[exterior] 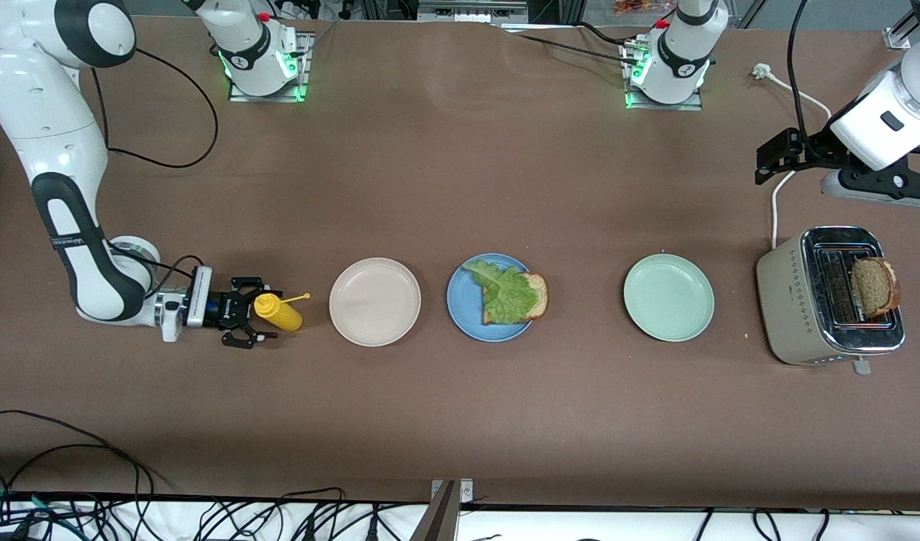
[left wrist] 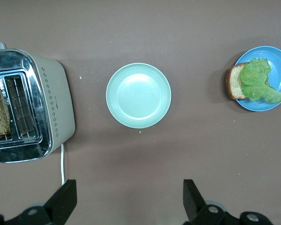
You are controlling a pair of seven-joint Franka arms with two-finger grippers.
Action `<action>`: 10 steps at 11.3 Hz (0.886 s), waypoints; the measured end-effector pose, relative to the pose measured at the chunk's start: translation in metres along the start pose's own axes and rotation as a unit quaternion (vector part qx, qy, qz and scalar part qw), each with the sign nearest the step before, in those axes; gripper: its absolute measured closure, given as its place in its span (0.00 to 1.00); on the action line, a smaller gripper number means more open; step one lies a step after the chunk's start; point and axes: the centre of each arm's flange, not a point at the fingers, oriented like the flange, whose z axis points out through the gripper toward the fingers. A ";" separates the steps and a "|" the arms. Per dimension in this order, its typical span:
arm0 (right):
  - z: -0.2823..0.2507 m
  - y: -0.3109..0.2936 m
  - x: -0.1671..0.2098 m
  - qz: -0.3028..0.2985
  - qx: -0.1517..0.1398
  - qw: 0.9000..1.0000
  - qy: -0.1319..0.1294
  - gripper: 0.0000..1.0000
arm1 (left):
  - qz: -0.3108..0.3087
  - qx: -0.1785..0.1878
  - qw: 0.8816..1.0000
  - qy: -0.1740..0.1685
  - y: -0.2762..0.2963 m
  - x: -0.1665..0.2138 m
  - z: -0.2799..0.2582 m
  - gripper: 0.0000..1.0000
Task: Make sandwich in blue plate with both arms
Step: 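Lower the open right gripper around the yellow mustard bottle, then close the right gripper on the mustard bottle and lift it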
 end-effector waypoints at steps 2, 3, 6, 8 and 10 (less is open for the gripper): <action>0.005 0.001 0.000 0.003 -0.007 1.000 -0.001 0.04 | 0.000 0.000 1.000 0.000 0.000 0.000 0.000 0.00; 0.007 0.002 0.000 0.005 -0.012 1.000 0.002 0.05 | 0.000 0.000 1.000 0.000 0.000 0.000 0.000 0.00; 0.009 0.005 -0.001 0.008 -0.021 1.000 -0.009 0.41 | 0.000 0.000 1.000 0.000 0.000 0.000 0.000 0.00; 0.014 0.007 0.002 0.011 -0.023 1.000 -0.012 0.57 | 0.000 0.000 1.000 0.000 0.000 0.000 0.000 0.00; 0.016 0.011 0.005 0.025 -0.025 0.999 -0.016 0.59 | 0.000 0.000 1.000 0.000 0.000 0.000 0.000 0.00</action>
